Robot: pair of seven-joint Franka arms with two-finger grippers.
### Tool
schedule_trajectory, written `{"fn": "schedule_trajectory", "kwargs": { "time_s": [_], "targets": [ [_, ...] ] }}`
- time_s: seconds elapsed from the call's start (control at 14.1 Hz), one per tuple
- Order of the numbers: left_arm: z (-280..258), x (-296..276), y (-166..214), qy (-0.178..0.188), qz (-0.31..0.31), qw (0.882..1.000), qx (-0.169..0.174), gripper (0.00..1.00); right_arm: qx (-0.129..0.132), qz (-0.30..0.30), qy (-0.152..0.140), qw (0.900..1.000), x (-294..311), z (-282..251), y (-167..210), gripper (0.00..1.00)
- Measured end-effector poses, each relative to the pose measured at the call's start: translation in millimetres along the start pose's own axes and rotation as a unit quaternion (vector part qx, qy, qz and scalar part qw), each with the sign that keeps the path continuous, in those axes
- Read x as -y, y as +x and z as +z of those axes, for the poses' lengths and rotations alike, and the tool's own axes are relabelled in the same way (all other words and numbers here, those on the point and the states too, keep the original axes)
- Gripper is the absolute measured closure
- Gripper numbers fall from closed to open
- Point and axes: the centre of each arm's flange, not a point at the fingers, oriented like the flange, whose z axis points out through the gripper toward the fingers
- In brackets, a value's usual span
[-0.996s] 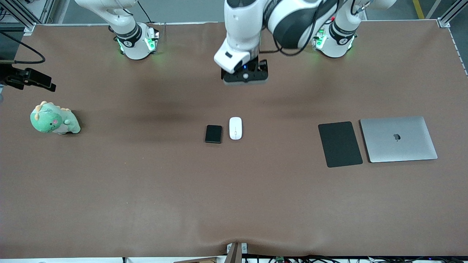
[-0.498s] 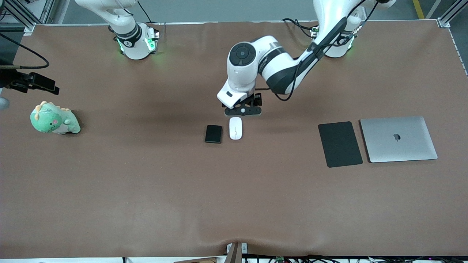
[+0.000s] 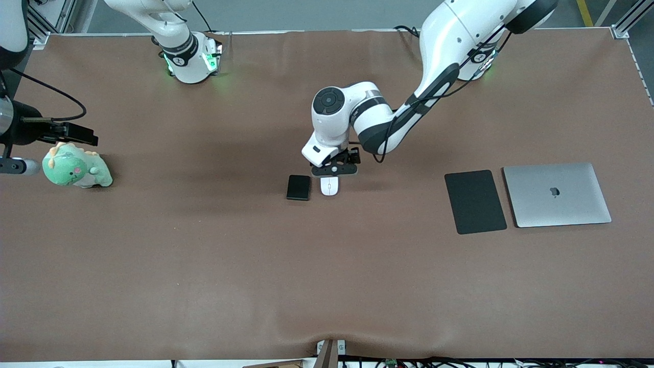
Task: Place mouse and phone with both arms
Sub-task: 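Grasp the mouse with the left gripper while the right gripper reaches the phone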
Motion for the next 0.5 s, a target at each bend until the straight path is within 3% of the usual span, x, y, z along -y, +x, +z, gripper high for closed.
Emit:
{"fn": "schedule_trajectory", "kwargs": {
  "time_s": [0.28, 0.5],
  "targets": [
    [22, -11, -12, -0.005, 0.016, 1.000, -0.002, 0.00, 0.002, -0.008, -0.001, 1.000, 10, 6, 6, 0.00],
    [48, -12, -10, 0.013, 0.020, 1.000, -0.014, 0.00, 0.000, -0.024, -0.005, 1.000, 29, 17, 17, 0.00]
  ]
}}
